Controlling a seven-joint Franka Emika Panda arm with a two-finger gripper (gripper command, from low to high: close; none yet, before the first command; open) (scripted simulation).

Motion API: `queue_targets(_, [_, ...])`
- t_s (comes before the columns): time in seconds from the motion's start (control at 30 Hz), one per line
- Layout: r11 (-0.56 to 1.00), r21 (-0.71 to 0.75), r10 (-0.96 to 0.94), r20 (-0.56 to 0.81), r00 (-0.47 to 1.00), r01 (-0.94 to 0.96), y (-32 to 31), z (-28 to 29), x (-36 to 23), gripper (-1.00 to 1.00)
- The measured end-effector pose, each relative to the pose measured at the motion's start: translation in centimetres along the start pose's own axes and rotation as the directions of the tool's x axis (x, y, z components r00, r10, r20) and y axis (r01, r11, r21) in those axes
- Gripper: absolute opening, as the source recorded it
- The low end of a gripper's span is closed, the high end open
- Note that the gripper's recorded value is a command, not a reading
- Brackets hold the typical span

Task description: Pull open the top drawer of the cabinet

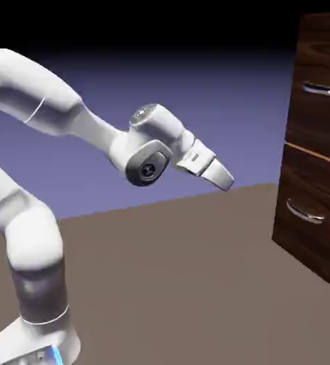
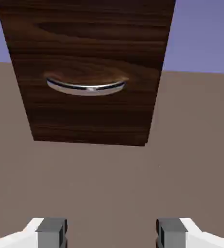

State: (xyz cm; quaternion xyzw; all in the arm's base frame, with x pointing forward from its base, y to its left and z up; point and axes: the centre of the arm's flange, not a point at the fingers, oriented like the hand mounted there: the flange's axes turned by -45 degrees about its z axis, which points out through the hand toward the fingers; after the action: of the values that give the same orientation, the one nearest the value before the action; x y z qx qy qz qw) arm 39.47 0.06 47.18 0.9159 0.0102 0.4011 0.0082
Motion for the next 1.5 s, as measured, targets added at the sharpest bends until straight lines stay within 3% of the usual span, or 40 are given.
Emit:
queue_targets(0.37, [0.972, -0.059, 0.209, -0.247, 0.946, -0.229, 1.6, -4.5, 10.3, 0.00])
queue_targets(0.8, [0.897, 0.052, 0.414, -0.440, 0.797, -0.438, -0.3, -5.6, 18.3, 0.00])
queue_targets(1.17, [0.778, 0.240, 0.616, -0.472, 0.631, -0.580, -2.7, -1.9, 22.2, 0.00])
queue_targets(1.5, [0.575, 0.435, 0.814, -0.383, 0.436, -0.693, -4.4, 3.7, 24.2, 0.00])
